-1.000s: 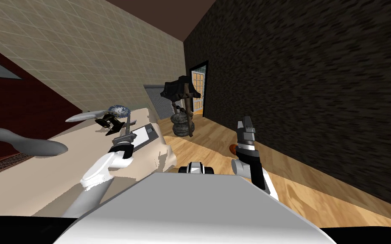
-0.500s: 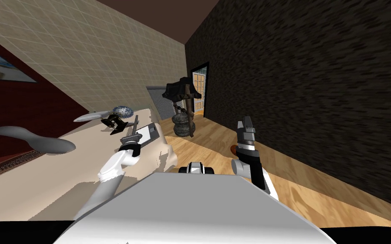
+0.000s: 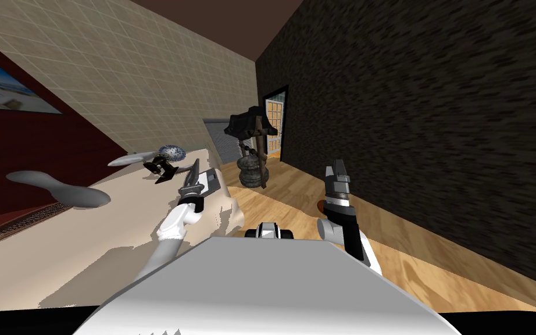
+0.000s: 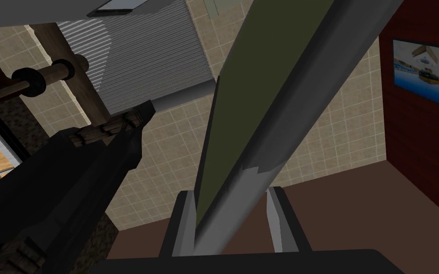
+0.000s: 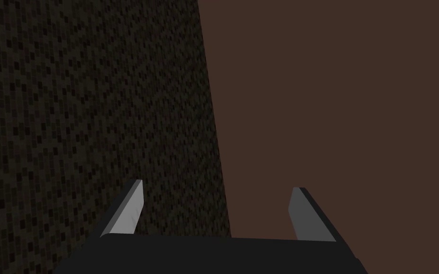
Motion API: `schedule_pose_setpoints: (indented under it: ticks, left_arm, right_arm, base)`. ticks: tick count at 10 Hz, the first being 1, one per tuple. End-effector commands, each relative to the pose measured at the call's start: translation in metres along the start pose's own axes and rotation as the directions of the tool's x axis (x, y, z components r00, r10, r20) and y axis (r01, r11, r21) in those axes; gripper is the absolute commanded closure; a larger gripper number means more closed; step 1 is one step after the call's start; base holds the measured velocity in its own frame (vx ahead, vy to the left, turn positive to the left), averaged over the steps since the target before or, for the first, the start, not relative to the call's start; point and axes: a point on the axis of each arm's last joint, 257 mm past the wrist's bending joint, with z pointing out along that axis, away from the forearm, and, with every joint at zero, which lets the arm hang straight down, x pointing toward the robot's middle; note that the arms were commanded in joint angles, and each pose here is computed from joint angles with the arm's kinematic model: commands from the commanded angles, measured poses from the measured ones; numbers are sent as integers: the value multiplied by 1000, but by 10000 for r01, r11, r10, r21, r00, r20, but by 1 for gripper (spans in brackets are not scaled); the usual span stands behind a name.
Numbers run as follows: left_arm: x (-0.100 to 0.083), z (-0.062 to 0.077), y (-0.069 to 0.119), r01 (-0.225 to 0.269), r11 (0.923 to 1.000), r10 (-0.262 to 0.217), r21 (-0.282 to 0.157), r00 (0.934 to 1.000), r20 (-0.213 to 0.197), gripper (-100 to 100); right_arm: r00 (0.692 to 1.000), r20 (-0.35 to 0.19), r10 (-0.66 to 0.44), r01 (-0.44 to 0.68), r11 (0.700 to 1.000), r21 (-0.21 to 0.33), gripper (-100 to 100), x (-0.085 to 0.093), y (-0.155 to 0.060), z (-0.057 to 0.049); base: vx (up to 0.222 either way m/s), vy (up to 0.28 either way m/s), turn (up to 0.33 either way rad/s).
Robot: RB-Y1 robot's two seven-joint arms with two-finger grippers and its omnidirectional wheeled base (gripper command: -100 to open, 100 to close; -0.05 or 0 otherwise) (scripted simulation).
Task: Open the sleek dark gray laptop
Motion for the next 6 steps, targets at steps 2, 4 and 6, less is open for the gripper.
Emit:
schedule_pose_setpoints:
  ticks: [2,4,6]
  left_arm:
    - [23,-3,-27,-672,9976,677,143,9971,-345,100]
    - [28,-4,-50,-886,9954,901,375,9951,-404,100]
    - [25,-4,-49,-1198,9922,1209,348,9922,-301,100]
  right_arm:
    - [10000,0,0,0,10000,0,0,0,0,0]
    - [10000,0,0,0,10000,0,0,0,0,0]
    - [10000,0,0,0,10000,0,0,0,0,0]
  base:
    - [-5,7,31]
    - [0,20,34]
    - [0,8,11]
